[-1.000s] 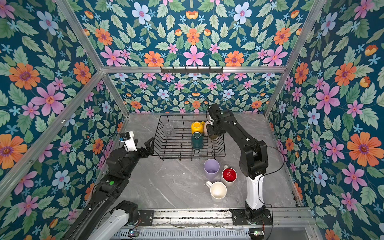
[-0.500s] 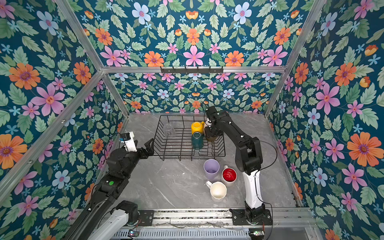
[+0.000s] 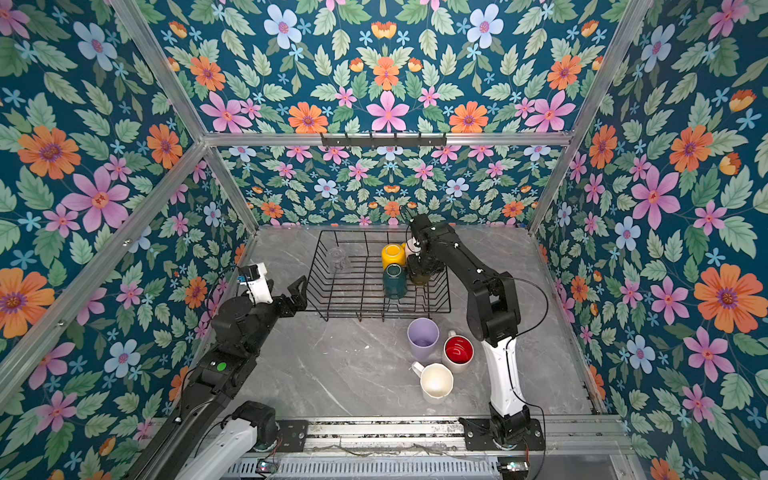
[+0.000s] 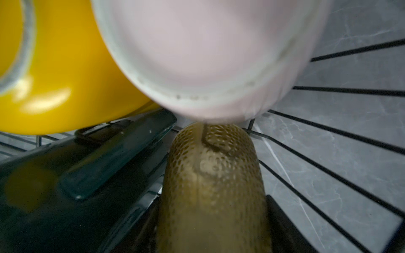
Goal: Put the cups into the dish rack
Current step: 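Lower the gold tumbler upside down onto the rack wires beside the green mug, then open the right gripper and raise it off the gold tumbler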
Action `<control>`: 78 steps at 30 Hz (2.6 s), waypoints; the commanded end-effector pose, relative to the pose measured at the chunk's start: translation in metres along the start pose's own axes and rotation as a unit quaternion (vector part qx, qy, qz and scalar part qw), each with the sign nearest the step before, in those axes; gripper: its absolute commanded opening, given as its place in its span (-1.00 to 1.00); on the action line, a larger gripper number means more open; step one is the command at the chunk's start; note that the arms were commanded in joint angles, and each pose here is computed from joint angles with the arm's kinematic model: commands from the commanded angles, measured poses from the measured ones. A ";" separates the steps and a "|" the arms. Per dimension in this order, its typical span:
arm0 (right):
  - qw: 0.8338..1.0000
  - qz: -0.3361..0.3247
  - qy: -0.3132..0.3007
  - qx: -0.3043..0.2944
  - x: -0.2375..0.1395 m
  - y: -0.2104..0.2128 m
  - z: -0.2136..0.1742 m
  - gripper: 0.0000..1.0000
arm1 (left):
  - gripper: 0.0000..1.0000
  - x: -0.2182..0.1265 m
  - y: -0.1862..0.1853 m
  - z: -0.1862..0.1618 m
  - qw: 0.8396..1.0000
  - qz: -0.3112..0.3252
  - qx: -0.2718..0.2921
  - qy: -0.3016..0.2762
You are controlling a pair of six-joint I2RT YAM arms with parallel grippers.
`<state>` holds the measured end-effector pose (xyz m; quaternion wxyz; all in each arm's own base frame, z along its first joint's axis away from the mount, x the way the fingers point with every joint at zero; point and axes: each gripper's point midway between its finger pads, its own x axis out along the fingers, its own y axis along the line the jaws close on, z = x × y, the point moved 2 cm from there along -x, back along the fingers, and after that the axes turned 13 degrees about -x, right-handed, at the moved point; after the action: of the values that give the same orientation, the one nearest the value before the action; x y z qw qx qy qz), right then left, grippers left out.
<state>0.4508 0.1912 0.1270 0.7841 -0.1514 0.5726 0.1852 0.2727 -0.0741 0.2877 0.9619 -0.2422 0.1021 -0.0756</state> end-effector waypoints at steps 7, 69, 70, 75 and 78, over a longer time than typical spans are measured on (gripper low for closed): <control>0.999 -0.029 0.024 -0.006 -0.016 -0.009 -0.016 -0.52 | 0.99 0.000 -0.002 0.004 1.000 -0.003 0.004 -0.003; 0.998 -0.003 0.059 -0.026 -0.001 0.020 -0.025 -0.28 | 0.99 -0.002 -0.002 0.004 1.000 -0.002 0.007 -0.006; 0.998 -0.003 0.060 -0.024 0.000 0.020 -0.025 -0.18 | 0.99 -0.002 -0.001 0.003 1.000 -0.002 0.007 -0.005; 0.998 -0.003 0.062 -0.023 0.003 0.019 -0.026 0.21 | 0.99 -0.002 -0.001 0.003 1.000 -0.001 0.008 -0.005; 0.998 -0.001 0.061 -0.023 0.003 0.020 -0.026 0.36 | 0.99 -0.002 -0.001 0.003 1.000 0.000 0.008 -0.005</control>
<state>0.4201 0.1967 0.1149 0.7419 -0.1848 0.6164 0.1884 0.2719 -0.0738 0.2888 0.9620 -0.2424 0.0999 -0.0762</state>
